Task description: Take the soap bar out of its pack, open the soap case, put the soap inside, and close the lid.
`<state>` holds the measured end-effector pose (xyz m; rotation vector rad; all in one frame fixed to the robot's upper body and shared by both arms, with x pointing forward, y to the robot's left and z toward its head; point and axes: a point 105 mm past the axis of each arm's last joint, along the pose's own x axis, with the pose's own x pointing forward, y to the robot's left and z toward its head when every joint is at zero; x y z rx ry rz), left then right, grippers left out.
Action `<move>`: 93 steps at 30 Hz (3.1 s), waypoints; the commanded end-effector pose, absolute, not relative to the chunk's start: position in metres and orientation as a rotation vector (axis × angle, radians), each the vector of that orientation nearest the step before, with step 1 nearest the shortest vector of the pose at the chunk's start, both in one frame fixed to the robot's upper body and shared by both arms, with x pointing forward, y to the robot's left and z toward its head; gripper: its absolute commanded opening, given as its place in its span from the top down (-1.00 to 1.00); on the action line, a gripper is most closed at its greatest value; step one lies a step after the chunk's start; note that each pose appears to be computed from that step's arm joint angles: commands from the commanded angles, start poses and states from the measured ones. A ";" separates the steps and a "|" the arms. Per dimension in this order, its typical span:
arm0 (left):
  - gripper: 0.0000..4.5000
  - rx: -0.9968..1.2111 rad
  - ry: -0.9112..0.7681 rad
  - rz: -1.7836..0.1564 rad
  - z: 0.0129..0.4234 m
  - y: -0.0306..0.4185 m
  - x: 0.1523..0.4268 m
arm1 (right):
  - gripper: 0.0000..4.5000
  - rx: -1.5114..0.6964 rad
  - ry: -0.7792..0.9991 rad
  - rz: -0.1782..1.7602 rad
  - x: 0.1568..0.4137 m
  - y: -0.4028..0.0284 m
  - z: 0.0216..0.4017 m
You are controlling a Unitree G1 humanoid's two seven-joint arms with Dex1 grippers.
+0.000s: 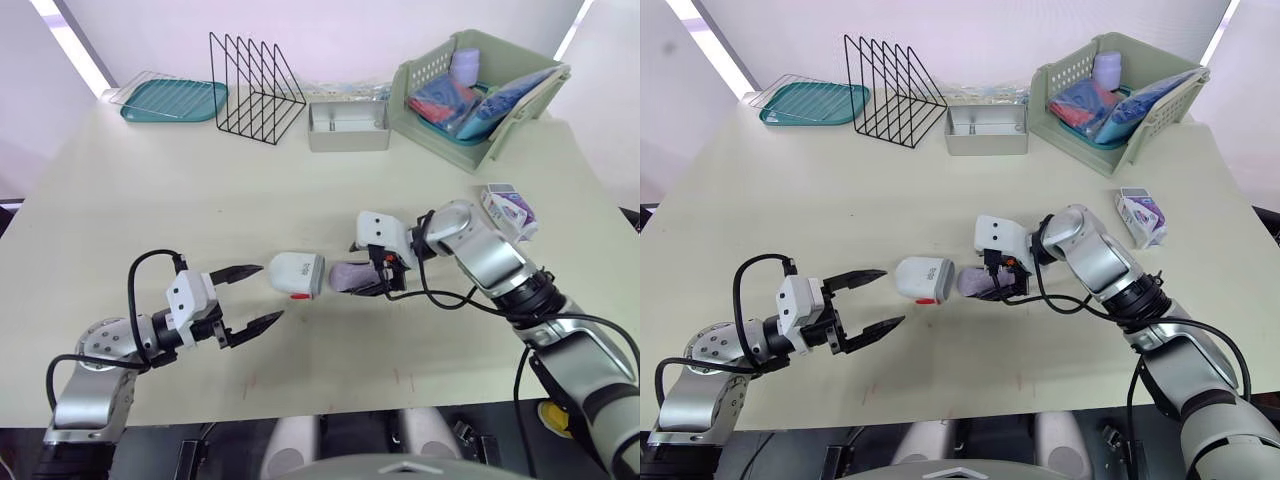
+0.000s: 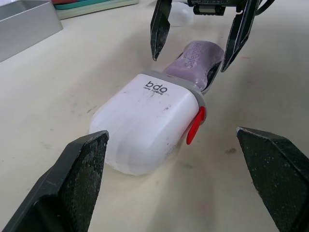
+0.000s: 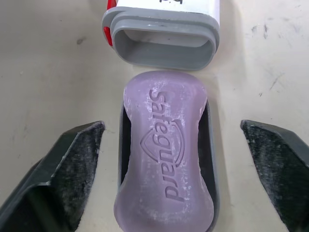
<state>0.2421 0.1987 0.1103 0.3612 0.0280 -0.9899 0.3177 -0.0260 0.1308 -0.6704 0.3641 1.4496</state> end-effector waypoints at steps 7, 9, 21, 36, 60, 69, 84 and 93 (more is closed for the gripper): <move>-1.00 0.486 0.007 -1.029 0.132 0.204 0.260 | -0.99 -0.203 -0.080 1.448 0.285 -0.090 0.170; -1.00 0.503 0.019 -1.049 0.134 0.204 0.266 | -0.99 -0.184 -0.122 1.450 0.273 -0.106 0.158; -1.00 0.681 0.158 -1.290 0.140 0.194 0.298 | -0.99 -0.240 -0.066 1.394 0.236 -0.153 0.086; -1.00 0.748 0.264 -1.460 0.128 0.176 0.316 | -0.99 -0.230 -0.053 1.359 0.238 -0.158 0.081; -1.00 0.790 0.237 -1.449 0.116 0.175 0.322 | -0.99 -0.223 -0.039 1.384 0.235 -0.153 0.084; -0.54 0.774 0.236 -1.459 0.115 0.175 0.320 | -1.00 -0.217 -0.041 1.381 0.237 -0.154 0.089; -0.54 0.743 0.236 -1.445 0.115 0.177 0.318 | -1.00 -0.111 -0.164 1.406 0.238 -0.142 0.118; -0.54 0.723 0.226 -1.408 0.122 0.184 0.303 | -1.00 -0.376 0.007 1.387 0.276 -0.107 0.140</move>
